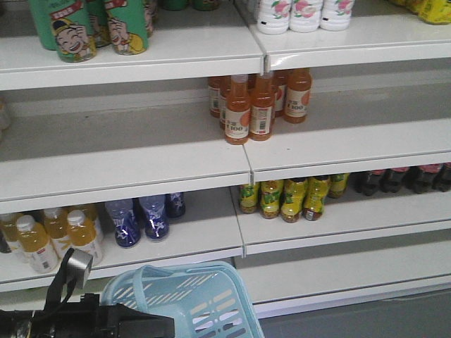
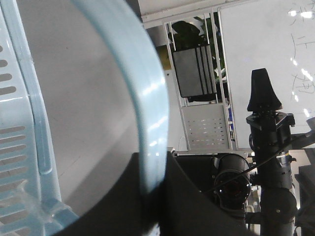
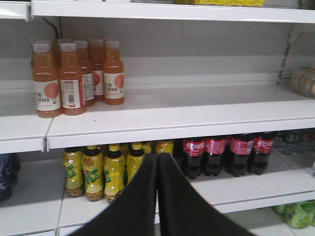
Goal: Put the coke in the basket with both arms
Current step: 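Turn the base away from the shelf toward the produce counter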
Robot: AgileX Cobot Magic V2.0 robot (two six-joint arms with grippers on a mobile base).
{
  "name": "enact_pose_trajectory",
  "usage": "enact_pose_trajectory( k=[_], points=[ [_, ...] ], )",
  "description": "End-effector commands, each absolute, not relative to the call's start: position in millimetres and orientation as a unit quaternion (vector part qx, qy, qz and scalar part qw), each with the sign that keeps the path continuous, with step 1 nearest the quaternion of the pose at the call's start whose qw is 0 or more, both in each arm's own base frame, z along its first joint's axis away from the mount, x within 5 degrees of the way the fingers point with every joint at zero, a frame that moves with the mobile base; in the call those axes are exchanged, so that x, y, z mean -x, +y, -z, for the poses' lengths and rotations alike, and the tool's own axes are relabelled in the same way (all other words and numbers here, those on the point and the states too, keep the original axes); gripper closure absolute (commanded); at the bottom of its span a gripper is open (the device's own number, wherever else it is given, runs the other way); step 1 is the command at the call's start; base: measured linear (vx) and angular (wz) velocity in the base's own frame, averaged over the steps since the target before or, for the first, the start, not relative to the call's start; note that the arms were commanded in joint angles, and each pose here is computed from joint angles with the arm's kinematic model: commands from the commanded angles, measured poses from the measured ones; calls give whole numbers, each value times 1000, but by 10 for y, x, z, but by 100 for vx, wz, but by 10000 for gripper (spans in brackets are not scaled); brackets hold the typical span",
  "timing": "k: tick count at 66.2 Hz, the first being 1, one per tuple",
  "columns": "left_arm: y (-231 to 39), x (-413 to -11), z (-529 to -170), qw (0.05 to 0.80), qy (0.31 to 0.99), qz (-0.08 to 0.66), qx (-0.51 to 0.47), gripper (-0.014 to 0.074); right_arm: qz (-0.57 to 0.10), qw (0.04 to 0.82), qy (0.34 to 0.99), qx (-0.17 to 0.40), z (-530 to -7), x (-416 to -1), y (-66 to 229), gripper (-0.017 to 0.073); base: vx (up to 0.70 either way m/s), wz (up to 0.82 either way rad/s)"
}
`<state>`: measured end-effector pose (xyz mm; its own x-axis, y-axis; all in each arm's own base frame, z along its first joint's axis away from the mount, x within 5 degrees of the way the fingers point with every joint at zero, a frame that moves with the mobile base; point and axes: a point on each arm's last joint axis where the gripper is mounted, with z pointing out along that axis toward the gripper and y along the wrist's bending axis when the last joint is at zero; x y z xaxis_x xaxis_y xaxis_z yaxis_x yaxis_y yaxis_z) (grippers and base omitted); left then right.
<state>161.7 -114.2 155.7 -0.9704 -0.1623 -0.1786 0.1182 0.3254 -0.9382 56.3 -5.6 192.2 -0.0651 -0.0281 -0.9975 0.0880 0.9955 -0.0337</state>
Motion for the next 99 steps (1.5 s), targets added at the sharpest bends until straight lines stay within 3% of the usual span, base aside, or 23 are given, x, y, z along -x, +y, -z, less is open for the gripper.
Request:
enact_pose_trajectory(
  k=[1,53,99],
  points=[
    [-1199,-1573,-1846,129,723,679,-19,601,46,710,703,-14,-1946,-560,-50,568,-1,-40],
    [-1199,-1573,-1846,129,723,679,-19,601,46,710,703,-14,-1946,-560,-50,568,-2,-47],
    [-1199,-1573,-1846,129,723,679,-19,601,46,710,703,-14,-1946,-560,-50,568,0,-27]
  ],
)
